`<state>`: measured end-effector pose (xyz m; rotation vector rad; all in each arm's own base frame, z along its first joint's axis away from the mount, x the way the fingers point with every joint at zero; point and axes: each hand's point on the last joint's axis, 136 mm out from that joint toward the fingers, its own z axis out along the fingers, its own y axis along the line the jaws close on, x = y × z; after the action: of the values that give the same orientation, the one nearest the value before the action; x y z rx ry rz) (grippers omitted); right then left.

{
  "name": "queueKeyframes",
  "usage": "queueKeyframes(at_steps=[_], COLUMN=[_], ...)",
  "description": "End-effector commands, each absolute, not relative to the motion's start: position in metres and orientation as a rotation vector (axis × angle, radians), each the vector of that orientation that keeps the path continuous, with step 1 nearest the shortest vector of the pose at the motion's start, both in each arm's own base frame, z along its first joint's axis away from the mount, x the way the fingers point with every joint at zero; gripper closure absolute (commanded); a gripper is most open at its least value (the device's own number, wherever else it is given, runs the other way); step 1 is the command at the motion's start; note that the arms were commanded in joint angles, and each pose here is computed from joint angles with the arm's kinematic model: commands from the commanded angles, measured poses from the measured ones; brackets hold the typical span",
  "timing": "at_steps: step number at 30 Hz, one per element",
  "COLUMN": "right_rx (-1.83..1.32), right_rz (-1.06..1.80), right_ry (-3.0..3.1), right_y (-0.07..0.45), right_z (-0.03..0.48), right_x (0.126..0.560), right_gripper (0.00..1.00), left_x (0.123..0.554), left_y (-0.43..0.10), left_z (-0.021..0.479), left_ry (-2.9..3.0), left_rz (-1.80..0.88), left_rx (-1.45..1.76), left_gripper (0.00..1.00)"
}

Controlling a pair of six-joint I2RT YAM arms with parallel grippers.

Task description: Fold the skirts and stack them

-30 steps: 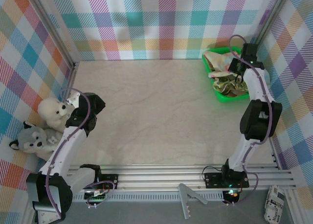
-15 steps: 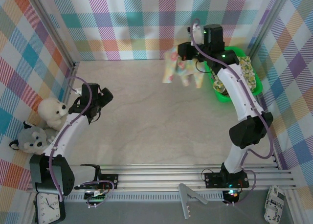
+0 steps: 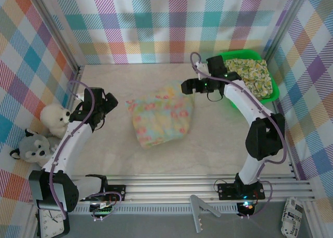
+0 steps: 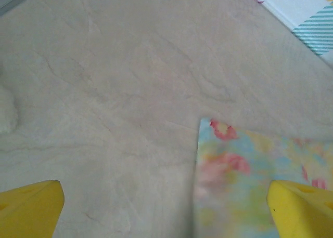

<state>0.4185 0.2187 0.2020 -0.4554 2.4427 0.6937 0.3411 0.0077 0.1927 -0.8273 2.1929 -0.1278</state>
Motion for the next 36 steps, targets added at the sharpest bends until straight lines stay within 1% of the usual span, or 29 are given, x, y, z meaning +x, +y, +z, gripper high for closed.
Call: queueKeyframes(at_steps=[1, 3, 7, 11, 13, 14, 16, 19, 21, 24, 27, 28, 32, 36], right_rx=[-0.392, -0.315, -0.091, -0.001, 0.078, 0.076, -0.049, -0.284, -0.441, -0.655, -0.836, -0.903, -1.143, -1.309], right_rz=[0.655, 0.661, 0.715, 0.790, 0.717, 0.707, 0.742, 0.706, 0.686, 0.693, 0.641, 0.615, 0.552, 0.504], right_ry=[2.459, 2.516, 2.626, 2.683, 2.710, 2.712, 2.665, 2.627, 2.616, 2.587, 2.566, 2.559, 2.512, 2.518], right_y=[0.209, 0.203, 0.196, 0.212, 0.216, 0.221, 0.245, 0.278, 0.302, 0.343, 0.374, 0.382, 0.404, 0.414], right_z=[0.191, 0.172, 0.135, 0.109, 0.095, 0.092, 0.095, 0.095, 0.093, 0.092, 0.085, 0.082, 0.075, 0.057], right_x=[0.411, 0.400, 0.375, 0.346, 0.334, 0.329, 0.319, 0.301, 0.286, 0.261, 0.237, 0.229, 0.205, 0.182], right_gripper=[0.01, 0.01, 0.01, 0.01, 0.01, 0.01, 0.01, 0.00, 0.02, 0.12, 0.25, 0.27, 0.30, 0.31], left_x=[0.327, 0.323, 0.323, 0.315, 0.313, 0.312, 0.312, 0.317, 0.325, 0.341, 0.357, 0.362, 0.380, 0.395], left_y=[0.015, 0.012, -0.020, -0.047, -0.057, -0.060, -0.063, -0.064, -0.063, -0.052, -0.037, -0.032, -0.024, -0.025], left_z=[0.174, 0.160, 0.126, 0.097, 0.085, 0.081, 0.073, 0.065, 0.066, 0.074, 0.083, 0.085, 0.084, 0.081], left_ry=[2.243, 2.278, 2.391, 2.508, 2.566, 2.587, 2.636, 2.669, 2.670, 2.633, 2.584, 2.568, 2.584, 2.645], left_rz=[-0.076, -0.088, -0.274, -0.345, -0.335, -0.321, -0.282, -0.248, -0.230, -0.155, -0.139, -0.153, -0.226, -0.212], left_rx=[-0.929, -0.973, -0.994, -0.989, -0.956, -0.944, -0.925, -0.908, -0.892, -0.892, -0.923, -0.937, -0.953, -0.906], left_gripper=[0.00, 0.00, 0.00, 0.00, 0.02, 0.05, 0.12, 0.16, 0.20, 0.21, 0.19, 0.18, 0.19, 0.25])
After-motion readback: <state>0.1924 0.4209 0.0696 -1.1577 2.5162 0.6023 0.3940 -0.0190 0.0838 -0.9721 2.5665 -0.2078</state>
